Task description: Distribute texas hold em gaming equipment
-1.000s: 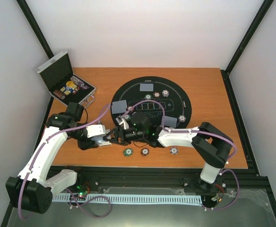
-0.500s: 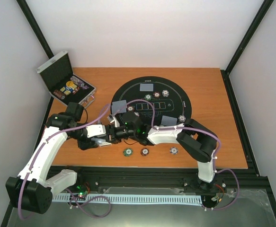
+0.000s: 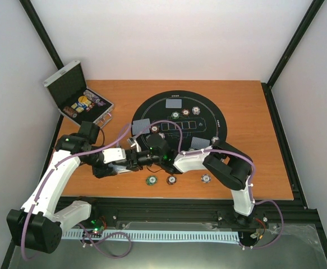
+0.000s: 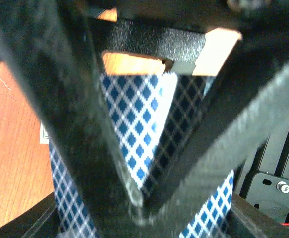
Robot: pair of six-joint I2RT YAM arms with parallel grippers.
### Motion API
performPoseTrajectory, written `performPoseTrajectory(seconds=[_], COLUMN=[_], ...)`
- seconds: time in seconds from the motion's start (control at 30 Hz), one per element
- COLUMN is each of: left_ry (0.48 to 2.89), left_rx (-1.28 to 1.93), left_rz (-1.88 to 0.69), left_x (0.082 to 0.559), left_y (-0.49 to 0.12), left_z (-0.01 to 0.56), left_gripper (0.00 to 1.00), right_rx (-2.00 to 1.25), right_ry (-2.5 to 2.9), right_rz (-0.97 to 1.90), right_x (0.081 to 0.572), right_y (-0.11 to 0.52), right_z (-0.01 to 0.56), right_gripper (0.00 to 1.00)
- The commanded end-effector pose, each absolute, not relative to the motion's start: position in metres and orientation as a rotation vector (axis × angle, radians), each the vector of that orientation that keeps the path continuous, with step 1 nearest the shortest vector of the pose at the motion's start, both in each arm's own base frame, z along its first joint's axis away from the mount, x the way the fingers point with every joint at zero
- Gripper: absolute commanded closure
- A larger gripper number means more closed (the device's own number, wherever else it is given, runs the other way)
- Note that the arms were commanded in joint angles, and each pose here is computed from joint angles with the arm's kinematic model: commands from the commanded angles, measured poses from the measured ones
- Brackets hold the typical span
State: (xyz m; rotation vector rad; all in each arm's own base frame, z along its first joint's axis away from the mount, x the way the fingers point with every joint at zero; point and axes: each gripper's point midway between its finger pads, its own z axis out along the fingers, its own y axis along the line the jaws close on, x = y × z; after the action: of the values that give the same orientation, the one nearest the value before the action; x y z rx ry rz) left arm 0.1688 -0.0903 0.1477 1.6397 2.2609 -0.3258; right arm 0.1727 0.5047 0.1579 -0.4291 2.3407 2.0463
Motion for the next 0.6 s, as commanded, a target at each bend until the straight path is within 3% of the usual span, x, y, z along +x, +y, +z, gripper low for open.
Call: performPoseTrajectory(seconds=[0.0,0.17,0.5,0.57], left_ry=[2.184,2.181,2.192,2.193], left_rx=[1.606,1.603,1.622,1.623], left_rz=[-0.313,-0.327,-0.305,-0.304], left_x=[0.175,0.174,0.173,0.173], left_y=[-0.096,-0.098,-0.094,-0.094], left_z=[0.171,0.173,0.168,0.167], left_gripper=[0.99,0.99,0.99,0.99], right_rx=[-0.278,-0.273,-0.325,-0.329], right_ry=[2.500,2.485,2.471,2.472], right_rz=[1.915,1.905,1.858,1.837], right_x=[0.190,0.193,0.191,0.192], right_y=[0.476,0.469,0.462,0.458], right_z=[0.106,0.111,0.128,0.131], right_gripper=[0.48,0.56,0.58,0.66])
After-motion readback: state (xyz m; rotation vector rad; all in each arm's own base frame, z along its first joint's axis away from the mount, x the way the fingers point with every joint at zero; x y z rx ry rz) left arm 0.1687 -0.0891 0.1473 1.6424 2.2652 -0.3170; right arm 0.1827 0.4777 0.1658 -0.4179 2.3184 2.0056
